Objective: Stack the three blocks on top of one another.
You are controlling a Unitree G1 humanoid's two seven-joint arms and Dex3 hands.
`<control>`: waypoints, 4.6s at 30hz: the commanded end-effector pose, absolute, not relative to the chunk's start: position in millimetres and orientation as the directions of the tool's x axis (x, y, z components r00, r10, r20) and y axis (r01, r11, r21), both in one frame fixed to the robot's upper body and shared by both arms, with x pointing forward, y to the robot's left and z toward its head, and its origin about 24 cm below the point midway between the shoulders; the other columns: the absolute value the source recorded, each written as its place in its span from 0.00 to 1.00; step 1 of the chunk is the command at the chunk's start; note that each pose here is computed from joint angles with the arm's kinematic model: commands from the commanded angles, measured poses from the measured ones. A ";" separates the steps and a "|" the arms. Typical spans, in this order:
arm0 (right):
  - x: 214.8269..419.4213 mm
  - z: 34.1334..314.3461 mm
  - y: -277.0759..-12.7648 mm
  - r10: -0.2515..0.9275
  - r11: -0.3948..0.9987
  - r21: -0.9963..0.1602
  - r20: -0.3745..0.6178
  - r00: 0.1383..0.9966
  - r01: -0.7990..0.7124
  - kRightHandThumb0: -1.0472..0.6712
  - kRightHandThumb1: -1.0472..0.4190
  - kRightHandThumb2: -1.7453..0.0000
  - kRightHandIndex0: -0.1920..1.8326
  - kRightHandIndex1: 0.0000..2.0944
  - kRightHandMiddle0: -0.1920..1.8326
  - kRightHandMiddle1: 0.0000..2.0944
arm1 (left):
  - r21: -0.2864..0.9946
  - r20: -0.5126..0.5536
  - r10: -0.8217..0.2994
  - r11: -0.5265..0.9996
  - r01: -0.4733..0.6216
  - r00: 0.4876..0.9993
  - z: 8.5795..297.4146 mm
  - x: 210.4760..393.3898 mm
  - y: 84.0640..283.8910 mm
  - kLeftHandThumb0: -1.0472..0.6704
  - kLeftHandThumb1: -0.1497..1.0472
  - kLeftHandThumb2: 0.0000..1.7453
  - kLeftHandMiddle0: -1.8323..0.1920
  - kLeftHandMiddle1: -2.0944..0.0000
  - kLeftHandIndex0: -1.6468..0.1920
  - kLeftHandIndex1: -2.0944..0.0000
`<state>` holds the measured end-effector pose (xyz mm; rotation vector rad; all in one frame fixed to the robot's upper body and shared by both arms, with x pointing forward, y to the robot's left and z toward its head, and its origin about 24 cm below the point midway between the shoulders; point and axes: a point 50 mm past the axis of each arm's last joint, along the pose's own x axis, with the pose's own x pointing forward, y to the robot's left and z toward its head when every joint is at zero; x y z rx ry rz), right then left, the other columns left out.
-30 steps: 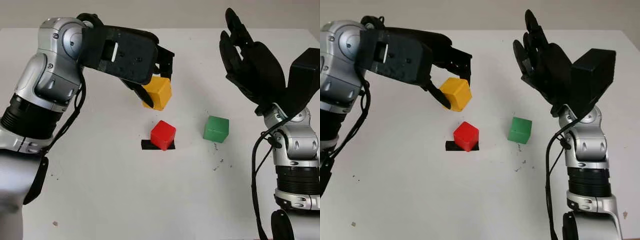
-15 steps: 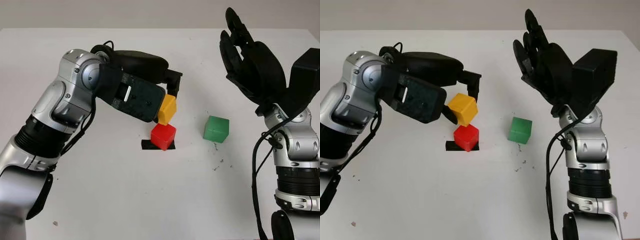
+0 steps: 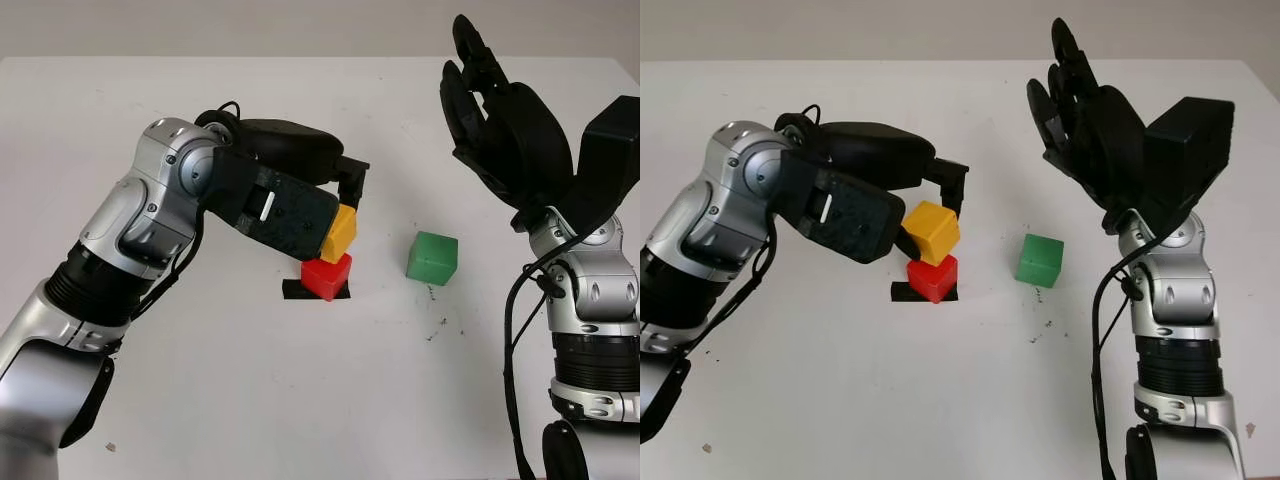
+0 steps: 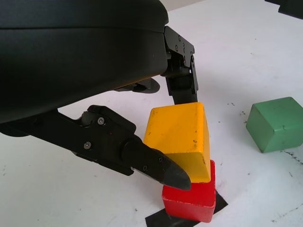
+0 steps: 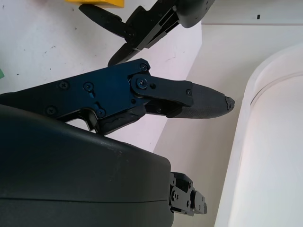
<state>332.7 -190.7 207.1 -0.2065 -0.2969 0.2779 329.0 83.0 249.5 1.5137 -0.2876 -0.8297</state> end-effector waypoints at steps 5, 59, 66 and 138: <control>329.9 210.0 -192.5 0.304 0.939 -0.248 0.270 0.914 -0.239 0.22 0.00 0.67 0.00 0.00 0.00 0.00 | 0.941 -0.329 -0.628 -0.154 0.303 0.705 249.3 330.2 81.9 0.34 0.97 0.03 0.75 0.98 0.72 0.26; 329.2 208.9 -193.2 0.297 0.941 -0.242 0.257 0.919 -0.237 0.24 0.00 0.66 0.00 0.00 0.00 0.00 | 0.922 -0.374 -0.647 -0.183 0.342 0.664 244.9 327.5 77.6 0.36 0.97 0.03 0.85 0.68 0.75 0.29; 329.5 208.9 -192.9 0.305 0.939 -0.244 0.256 0.917 -0.244 0.24 0.00 0.66 0.00 0.00 0.00 0.00 | 0.923 -0.376 -0.646 -0.194 0.334 0.664 244.6 327.1 76.7 0.36 0.98 0.03 0.84 0.67 0.74 0.27; 333.5 252.7 -203.9 0.557 0.547 -0.798 0.120 0.822 -0.254 0.17 0.08 0.98 0.05 0.04 0.07 0.04 | 0.558 0.169 -0.299 0.814 0.159 0.939 254.1 324.0 191.2 0.14 1.00 0.33 1.00 1.00 1.00 1.00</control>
